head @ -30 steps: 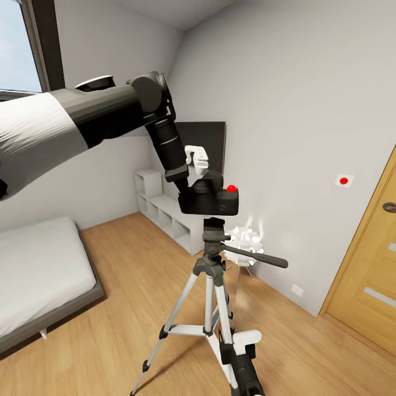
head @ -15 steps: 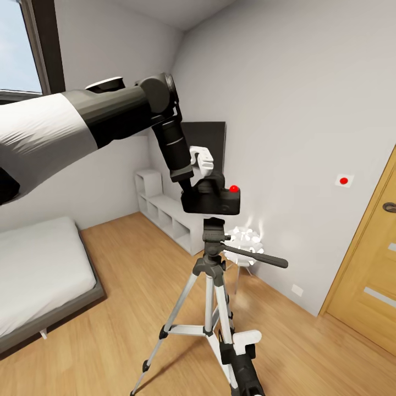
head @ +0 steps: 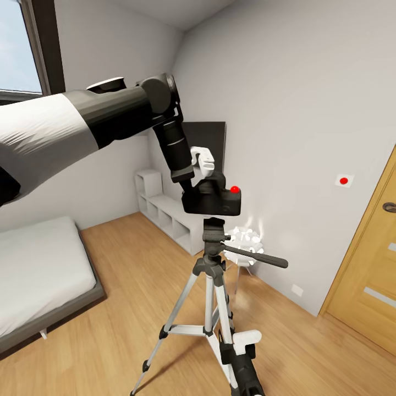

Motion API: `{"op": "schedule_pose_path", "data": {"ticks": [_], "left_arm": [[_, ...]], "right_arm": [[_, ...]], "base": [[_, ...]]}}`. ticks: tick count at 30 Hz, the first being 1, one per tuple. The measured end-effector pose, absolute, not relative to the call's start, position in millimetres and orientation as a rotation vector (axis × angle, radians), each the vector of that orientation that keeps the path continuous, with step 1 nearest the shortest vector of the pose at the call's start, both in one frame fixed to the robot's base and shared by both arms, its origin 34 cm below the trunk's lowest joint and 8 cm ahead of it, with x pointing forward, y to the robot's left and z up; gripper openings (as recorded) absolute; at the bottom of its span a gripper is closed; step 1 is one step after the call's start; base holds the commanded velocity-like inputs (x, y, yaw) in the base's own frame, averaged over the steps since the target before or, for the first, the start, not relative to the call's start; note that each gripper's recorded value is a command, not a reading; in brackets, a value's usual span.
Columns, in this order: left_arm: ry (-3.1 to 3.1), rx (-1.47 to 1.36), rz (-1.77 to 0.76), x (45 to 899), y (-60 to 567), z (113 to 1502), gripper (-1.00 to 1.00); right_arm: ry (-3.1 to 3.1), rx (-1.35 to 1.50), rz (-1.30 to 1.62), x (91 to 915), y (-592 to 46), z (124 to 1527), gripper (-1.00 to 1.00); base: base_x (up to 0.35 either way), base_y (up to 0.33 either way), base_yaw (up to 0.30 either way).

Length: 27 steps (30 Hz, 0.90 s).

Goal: Attach the digital camera to the camera tripod in the bedroom.

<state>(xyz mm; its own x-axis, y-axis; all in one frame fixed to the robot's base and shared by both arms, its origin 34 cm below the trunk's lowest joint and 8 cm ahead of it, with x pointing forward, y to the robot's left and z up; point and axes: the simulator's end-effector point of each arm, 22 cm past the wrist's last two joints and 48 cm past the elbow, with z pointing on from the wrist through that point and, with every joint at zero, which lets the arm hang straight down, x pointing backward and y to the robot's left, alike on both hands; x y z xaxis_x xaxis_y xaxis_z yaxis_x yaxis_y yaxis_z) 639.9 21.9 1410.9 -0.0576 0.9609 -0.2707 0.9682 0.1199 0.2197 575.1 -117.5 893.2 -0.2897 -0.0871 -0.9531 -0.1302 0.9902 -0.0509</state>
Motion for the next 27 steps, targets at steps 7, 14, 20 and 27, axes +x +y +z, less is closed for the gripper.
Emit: {"op": "schedule_pose_path", "data": {"ticks": [7,14,20,27], "left_arm": [[2.058,1.879,-0.028,639.7,21.1,1410.4,-1.0],[2.057,1.881,-0.029,639.5,21.0,1409.9,-1.0],[2.057,1.883,-0.029,639.3,20.8,1409.3,-1.0],[2.057,1.885,-0.028,639.1,20.7,1408.6,-1.0]], "right_arm": [[1.867,-0.157,0.042,575.1,-117.5,893.2,-1.0],[1.867,-0.157,0.042,575.1,-117.5,893.2,-1.0],[1.867,-0.157,0.042,575.1,-117.5,893.2,-1.0],[1.867,-0.157,0.042,575.1,-117.5,893.2,-1.0]], "base": [[0.0,0.0,0.0],[0.0,0.0,0.0],[0.0,0.0,0.0],[0.0,0.0,0.0]]}}
